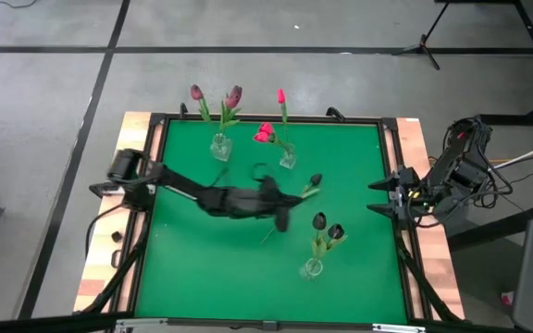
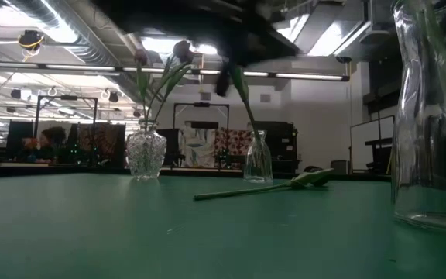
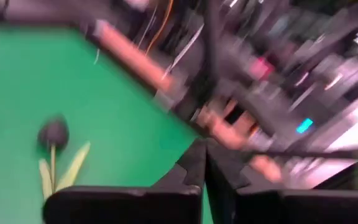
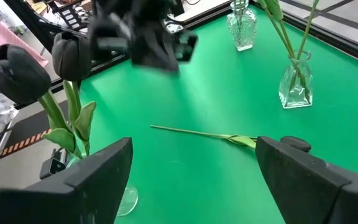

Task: Sort flowers into vase by color
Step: Put the black tulip into the bottom transparent vase

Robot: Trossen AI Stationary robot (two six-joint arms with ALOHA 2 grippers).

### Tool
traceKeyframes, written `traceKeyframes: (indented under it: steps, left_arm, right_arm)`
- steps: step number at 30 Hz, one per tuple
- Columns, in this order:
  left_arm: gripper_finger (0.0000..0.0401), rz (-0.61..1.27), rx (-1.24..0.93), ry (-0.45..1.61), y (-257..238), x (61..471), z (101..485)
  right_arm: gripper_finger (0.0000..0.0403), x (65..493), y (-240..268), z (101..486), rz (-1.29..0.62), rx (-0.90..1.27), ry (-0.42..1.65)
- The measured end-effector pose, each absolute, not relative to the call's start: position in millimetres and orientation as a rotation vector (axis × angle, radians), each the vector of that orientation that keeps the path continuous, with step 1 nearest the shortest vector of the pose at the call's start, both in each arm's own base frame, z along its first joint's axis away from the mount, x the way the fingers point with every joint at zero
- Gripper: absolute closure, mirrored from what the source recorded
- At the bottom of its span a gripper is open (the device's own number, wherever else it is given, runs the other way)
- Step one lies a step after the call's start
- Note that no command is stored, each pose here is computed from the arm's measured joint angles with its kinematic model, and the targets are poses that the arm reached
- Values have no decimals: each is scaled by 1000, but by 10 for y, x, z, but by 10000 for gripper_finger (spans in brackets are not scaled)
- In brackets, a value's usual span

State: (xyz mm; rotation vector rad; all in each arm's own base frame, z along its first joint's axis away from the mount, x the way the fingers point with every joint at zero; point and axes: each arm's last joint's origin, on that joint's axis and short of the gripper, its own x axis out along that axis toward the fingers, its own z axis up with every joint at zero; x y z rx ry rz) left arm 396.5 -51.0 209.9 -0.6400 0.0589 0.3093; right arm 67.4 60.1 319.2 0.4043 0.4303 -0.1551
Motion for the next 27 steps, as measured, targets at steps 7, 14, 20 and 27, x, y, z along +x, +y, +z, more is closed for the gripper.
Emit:
traceKeyframes:
  steps: [7,14,20,27]
  left_arm:
    - [401,232,-660,-270,-559,3458,2070]
    - [401,226,-842,-284,-562,3429,2027]
    - [401,194,-890,-365,-552,3412,2106]
    - [401,177,-905,-405,-548,3401,2145]
  right_arm:
    - [63,672,596,3189,-161,397,428]
    - [63,671,580,3191,-194,380,397]
    - [63,672,578,3193,-200,378,391]
    - [63,668,594,3182,-157,391,440]
